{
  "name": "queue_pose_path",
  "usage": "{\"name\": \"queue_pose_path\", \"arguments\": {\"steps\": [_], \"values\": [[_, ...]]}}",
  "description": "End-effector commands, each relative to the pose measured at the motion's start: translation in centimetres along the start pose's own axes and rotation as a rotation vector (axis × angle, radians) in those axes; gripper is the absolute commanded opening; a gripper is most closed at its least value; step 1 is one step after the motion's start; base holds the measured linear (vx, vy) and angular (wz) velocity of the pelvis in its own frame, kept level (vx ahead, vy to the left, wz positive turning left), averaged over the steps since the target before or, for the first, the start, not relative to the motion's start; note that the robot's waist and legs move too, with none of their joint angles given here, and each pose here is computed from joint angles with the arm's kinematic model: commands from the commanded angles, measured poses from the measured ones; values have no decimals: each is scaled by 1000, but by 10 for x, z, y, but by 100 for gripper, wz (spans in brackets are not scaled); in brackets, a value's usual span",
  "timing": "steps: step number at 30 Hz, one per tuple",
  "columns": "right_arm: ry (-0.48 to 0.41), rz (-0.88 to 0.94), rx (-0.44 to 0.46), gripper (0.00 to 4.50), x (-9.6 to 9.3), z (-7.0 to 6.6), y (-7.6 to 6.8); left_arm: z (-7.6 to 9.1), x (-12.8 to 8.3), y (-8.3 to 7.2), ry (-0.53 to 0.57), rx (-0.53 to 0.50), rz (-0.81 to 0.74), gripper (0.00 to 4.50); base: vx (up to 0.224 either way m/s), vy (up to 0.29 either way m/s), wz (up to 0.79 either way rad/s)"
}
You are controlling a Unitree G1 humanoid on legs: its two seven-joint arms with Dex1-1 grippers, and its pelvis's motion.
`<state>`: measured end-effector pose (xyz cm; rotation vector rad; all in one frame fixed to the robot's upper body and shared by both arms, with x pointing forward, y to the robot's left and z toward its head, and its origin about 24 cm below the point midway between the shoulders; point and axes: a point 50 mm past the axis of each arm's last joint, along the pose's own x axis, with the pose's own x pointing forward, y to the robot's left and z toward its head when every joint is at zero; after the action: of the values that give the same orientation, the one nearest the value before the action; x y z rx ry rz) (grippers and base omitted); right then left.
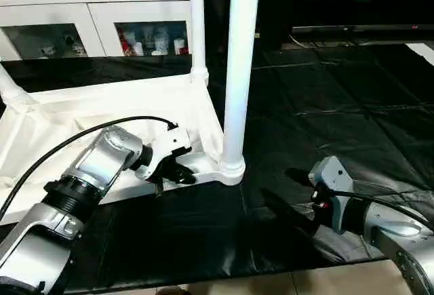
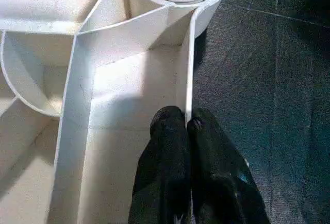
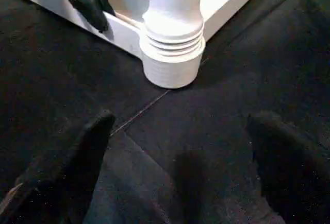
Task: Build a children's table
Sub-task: Rotate leg to tighten
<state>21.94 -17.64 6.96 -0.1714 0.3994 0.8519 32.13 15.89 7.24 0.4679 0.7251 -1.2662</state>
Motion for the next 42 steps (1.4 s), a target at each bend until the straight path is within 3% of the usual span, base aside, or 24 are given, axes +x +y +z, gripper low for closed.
{"name": "queue_pose_path", "arguments": {"steps": [1,12,18,19,20,31,39,42], "values": [[-15,14,-23,450,-1,8,2,8,-5,3,-41,31,19,3,0,0,0],[-16,30,-17,450,3,7,4,-1,-13,-10,-49,126,-30,3,0,0,0],[-20,34,-16,450,5,8,5,6,-12,-9,-112,128,-3,3,0,0,0],[-20,34,-16,450,5,8,5,6,-12,-9,-112,127,-4,45,0,0,0],[-20,35,-15,450,5,8,6,5,-11,-11,-104,125,-20,56,0,0,0],[-3,40,-23,450,5,8,6,13,-6,-10,-149,141,6,56,0,0,0],[-11,40,-16,450,5,9,9,10,-4,-13,-127,139,1,56,0,0,0],[-12,42,-14,450,6,9,10,10,-3,-11,-122,133,12,19,0,0,0]]}}
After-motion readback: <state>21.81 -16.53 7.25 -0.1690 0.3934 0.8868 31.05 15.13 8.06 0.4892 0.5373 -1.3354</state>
